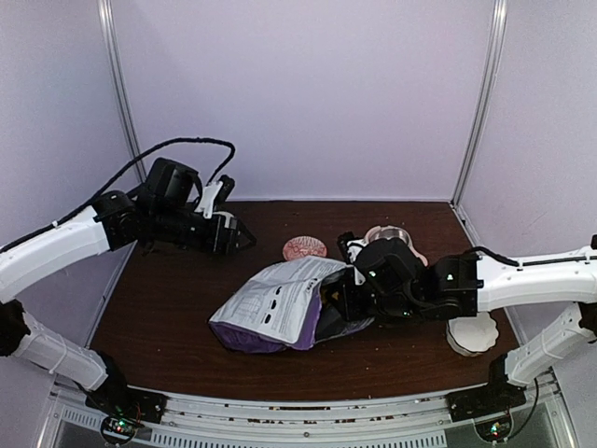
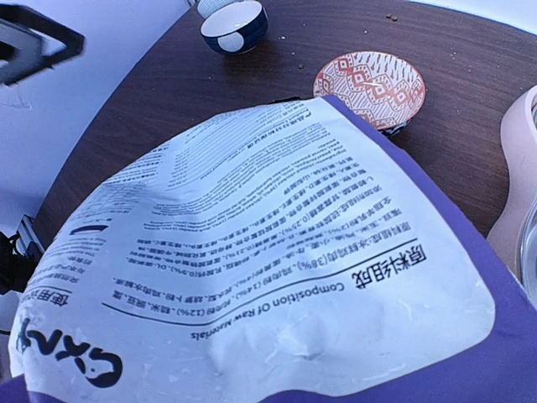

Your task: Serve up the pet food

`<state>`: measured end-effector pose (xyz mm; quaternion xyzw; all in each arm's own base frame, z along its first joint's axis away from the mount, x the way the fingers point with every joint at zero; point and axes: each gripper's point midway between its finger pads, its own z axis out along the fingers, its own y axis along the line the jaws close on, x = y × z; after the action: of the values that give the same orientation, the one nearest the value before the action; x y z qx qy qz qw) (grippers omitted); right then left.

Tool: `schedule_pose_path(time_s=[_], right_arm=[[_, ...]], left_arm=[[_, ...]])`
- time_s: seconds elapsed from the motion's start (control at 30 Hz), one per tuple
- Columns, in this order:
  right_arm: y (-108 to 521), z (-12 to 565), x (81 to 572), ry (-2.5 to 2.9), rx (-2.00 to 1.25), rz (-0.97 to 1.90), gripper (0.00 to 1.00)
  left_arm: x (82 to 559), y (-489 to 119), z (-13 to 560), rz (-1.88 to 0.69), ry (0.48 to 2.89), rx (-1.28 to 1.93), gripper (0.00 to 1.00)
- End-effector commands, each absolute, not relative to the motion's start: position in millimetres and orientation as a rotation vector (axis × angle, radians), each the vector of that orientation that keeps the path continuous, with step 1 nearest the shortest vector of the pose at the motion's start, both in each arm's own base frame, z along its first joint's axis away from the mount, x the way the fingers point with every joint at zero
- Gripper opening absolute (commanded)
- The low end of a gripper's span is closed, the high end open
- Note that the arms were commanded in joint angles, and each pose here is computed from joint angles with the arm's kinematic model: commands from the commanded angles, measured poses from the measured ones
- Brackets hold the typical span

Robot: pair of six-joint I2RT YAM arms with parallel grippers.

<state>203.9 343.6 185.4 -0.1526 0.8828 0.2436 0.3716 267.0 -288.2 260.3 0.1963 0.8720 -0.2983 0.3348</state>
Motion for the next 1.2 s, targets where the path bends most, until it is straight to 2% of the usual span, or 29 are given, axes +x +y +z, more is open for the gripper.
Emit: schedule_pose_path(time_s=[0.0,0.1,0.47,0.53,0.63,0.77,0.83,1.0,1.17], right_arm=[[329.2,186.5,213.2,2.232,-0.347,0.570,0.16],[333.1,182.5,213.2,2.236,-0.352,0.592,0.17],[332.0,173.9,215.6,2.241,-0.370,0.588,0.17],[327.6,176.1,217.9,2.229,-0.390,0.545,0.17],[318.9,177.0,221.7,2.231,-0.404,0.458,0.17],[311.5,169.0,223.9,2.230,-0.399,0.406,0.17],[309.2,166.1,224.8,2.230,-0.398,0.388,0.17],[302.5,160.6,226.6,2.228,-0.380,0.353,0.16],[295.1,159.4,226.0,2.232,-0.356,0.337,0.16]], left_arm=[[288.7,-260.9,184.3,-0.775,2.406,0.363,0.78],[291.0,-259.4,152.7,-0.829,2.460,0.372,0.78],[264.7,-288.0,84.1,-0.976,2.650,0.767,0.77],[260.2,-288.1,75.1,-0.994,2.669,0.784,0.70],[258.6,-286.4,66.4,-0.981,2.696,0.783,0.52],[255.4,-283.7,57.8,-0.967,2.737,0.793,0.44],[253.3,-283.1,50.6,-0.971,2.769,0.786,0.36],[251.9,-278.8,35.9,-0.933,2.848,0.755,0.00],[257.8,-275.9,46.7,-0.887,2.814,0.742,0.00]])
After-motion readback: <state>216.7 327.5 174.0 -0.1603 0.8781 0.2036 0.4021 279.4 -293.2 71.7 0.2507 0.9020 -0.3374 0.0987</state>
